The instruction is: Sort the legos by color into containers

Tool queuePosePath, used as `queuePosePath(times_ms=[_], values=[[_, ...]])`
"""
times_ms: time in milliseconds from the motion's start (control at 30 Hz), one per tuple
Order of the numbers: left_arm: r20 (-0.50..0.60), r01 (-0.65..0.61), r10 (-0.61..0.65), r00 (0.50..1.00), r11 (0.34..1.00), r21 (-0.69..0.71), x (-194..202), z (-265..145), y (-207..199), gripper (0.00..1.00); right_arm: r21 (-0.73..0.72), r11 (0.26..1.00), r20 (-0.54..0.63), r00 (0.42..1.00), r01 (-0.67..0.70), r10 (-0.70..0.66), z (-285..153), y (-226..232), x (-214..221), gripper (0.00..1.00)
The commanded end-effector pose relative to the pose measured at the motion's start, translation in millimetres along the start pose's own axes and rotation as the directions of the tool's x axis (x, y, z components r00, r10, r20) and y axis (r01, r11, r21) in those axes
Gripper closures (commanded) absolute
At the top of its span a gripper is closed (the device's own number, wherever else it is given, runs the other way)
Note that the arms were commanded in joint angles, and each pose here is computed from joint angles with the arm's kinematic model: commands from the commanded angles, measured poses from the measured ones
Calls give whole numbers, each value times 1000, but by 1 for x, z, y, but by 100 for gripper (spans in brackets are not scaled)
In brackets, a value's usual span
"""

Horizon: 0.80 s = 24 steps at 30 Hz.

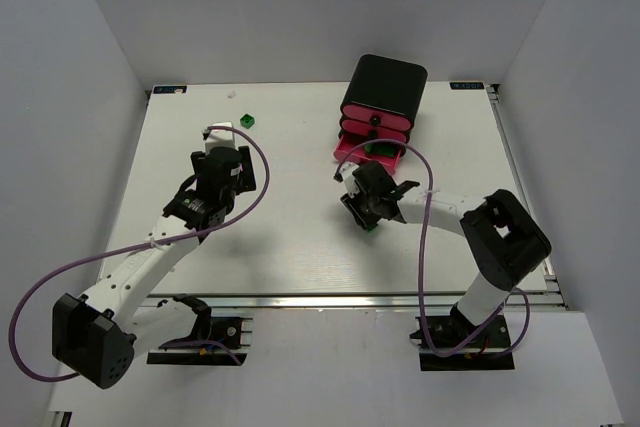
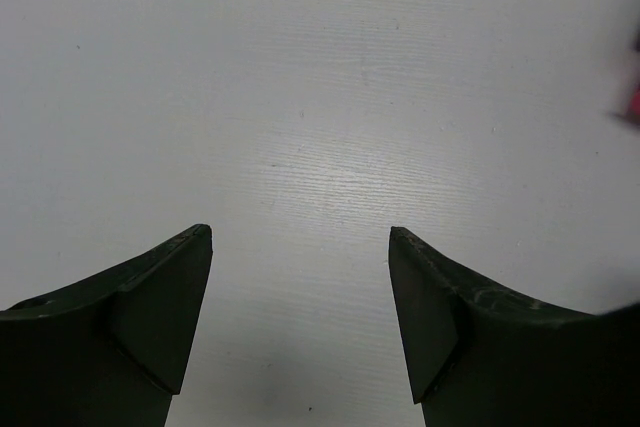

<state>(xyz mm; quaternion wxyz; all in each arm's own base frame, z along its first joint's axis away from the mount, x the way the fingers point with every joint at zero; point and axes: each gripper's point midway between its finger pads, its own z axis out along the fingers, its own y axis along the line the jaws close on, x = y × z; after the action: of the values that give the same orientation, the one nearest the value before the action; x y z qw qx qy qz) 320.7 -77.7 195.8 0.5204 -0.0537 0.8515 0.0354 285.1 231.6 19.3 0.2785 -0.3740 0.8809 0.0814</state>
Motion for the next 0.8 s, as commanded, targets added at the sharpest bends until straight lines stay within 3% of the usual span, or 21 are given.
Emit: queuePosePath(times_ms=[0, 167, 300, 733, 767], values=[[33, 16, -16, 999, 1000, 0, -12, -6, 4, 19, -1, 994, 41, 993, 107, -106, -13, -6, -16, 100], [30, 16, -15, 999, 1000, -8, -10, -5, 5, 19, 121, 961, 186, 945, 250, -269, -45, -40, -97, 100], [27, 15, -15, 1000, 1000, -12, -9, -4, 5, 19, 230, 916, 173, 912, 330, -372, -46, -68, -126, 100], [17, 7, -7, 1000, 1000, -14, -6, -2, 4, 19, 436, 815, 134, 868, 382, -478, -22, -119, -193, 100], [18, 9, -9, 1000, 1000, -13, -6, -2, 4, 19, 441, 810, 126, 867, 386, -482, -20, -120, -194, 95]])
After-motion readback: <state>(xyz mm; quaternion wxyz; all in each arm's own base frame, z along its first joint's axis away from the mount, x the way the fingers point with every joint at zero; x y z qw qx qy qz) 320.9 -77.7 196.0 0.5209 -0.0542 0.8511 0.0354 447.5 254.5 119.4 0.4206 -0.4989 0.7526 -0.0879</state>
